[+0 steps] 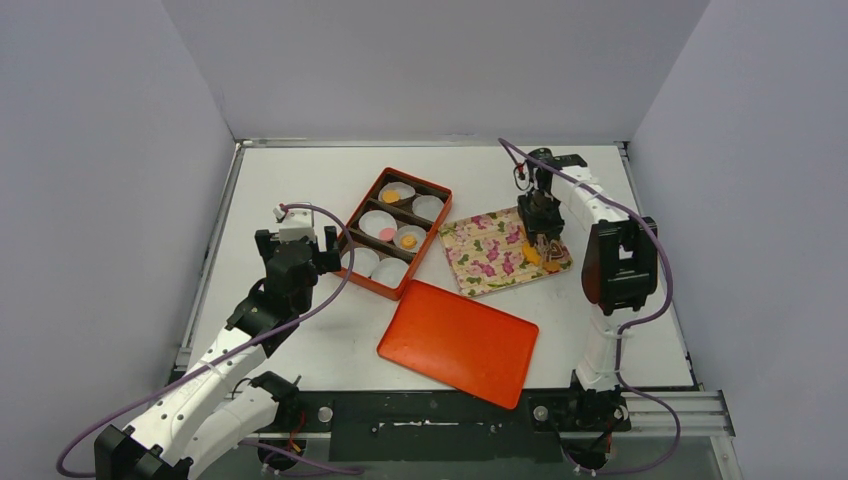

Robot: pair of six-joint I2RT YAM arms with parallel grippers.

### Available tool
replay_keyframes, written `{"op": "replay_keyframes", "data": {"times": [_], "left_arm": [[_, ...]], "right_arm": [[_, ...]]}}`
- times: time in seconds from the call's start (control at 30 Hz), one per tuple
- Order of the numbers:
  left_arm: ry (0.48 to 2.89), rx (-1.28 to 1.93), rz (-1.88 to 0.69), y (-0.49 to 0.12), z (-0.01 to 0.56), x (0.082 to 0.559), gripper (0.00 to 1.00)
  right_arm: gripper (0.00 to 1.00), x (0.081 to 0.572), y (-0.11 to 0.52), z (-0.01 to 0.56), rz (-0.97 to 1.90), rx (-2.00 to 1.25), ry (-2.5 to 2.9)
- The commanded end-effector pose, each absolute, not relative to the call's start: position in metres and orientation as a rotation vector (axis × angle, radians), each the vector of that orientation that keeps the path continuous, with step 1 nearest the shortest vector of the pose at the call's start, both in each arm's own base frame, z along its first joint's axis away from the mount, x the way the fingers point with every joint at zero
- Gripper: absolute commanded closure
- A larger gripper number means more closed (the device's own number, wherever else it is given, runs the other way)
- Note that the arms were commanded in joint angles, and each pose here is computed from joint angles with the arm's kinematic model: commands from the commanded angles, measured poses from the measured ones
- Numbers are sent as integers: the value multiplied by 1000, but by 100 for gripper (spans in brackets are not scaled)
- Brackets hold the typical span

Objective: Pack the cookies

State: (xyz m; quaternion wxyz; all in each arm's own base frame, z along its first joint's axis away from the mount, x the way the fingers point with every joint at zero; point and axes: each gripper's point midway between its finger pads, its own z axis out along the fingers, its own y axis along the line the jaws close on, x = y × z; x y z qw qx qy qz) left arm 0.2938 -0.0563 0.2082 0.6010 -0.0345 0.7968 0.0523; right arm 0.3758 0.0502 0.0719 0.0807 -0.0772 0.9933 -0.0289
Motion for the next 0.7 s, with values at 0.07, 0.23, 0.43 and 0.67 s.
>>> {"op": "replay_keyframes", "data": {"times": [0.07,0.23,0.43,0.67], "left_arm": [[1798,-87,93,-60,220,298,7],[1797,-85,89,-61,221,298,7],[1793,-88,87,-61,222,298,7],[1792,-89,87,-60,222,297,7]], "right_arm": [[78,380,74,129,-70,-292,2826],[78,380,109,147,-41,-375,2781],[78,387,157,169,-46,-497,2710],[78,389,213,182,2,-617,2641]]}}
